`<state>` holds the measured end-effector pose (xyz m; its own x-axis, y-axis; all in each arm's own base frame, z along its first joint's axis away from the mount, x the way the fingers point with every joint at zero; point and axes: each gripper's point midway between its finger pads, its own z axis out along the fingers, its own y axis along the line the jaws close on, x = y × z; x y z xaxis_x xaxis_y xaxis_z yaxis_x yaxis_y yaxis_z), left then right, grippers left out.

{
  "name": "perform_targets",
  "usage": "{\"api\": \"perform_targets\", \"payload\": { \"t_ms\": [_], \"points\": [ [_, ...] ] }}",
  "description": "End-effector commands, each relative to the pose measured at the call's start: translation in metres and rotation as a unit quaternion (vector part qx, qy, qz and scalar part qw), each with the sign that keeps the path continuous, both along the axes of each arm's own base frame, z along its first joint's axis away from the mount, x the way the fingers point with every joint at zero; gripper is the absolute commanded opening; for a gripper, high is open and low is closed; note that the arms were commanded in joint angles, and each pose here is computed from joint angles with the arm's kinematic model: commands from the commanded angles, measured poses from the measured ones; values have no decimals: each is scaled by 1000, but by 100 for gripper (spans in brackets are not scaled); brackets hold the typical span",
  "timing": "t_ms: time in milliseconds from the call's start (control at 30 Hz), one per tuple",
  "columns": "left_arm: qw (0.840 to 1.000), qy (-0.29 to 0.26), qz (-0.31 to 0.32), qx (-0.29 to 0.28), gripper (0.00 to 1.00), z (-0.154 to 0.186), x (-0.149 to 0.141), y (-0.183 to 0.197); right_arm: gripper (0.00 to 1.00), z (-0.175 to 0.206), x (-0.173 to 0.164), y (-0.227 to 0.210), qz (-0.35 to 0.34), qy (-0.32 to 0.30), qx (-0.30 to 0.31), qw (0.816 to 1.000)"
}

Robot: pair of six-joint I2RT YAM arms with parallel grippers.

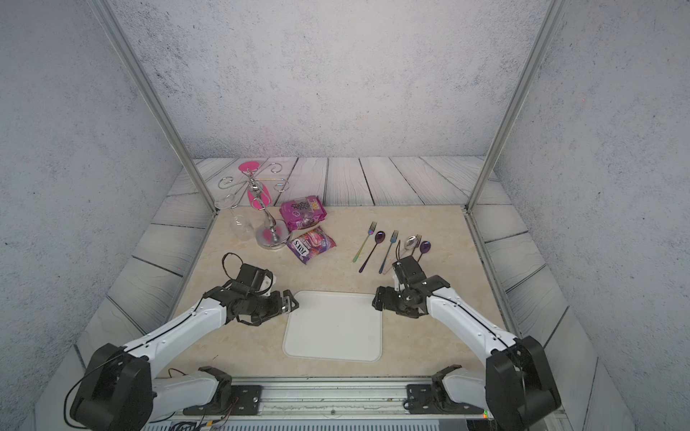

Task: Set the spoon and fork side by side
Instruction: Move the tray to the center of the board, then pick up the fork at the center of the board.

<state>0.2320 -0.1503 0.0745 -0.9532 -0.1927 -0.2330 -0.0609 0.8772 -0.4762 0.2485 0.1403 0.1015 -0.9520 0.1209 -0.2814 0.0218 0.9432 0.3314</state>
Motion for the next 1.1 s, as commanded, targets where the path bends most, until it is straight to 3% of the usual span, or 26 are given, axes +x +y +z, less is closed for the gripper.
{"api": "perform_targets", "payload": {
  "t_ms": [0, 100, 267, 367, 467, 567, 700, 933, 967, 1067],
  "points": [
    [999, -20, 3, 38, 99, 12, -4, 15, 93, 7, 17, -48, -21, -18, -122, 992],
    [997, -37, 10, 59, 99, 31, 0, 23, 90, 23, 50, -54, -44, -34, -106, 993],
    [994, -65, 34, 77, 80, 53, 10, 32, 82, 25, 101, -66, -74, -11, -128, 989],
    [993, -77, 39, 86, 77, 62, 13, 36, 79, 10, 131, -72, -88, 11, -133, 987],
    [992, -96, 31, 80, 82, 71, 13, 36, 73, -5, 155, -76, -101, 24, -108, 989],
    [989, -119, 35, 84, 99, 78, 12, 41, 65, -17, 174, -82, -108, 37, -99, 989],
    [986, -135, 34, 90, 99, 83, 9, 45, 44, -31, 192, -90, -114, 48, -99, 987],
    [988, -126, 26, 89, 100, 81, 8, 43, 41, -53, 212, -98, -125, 64, -113, 984],
    [988, -125, 25, 90, 100, 81, 8, 43, 37, -54, 215, -97, -124, 63, -110, 984],
    [988, -125, 25, 88, 99, 81, 8, 42, 35, -60, 221, -96, -122, 67, -107, 984]
  ]
}}
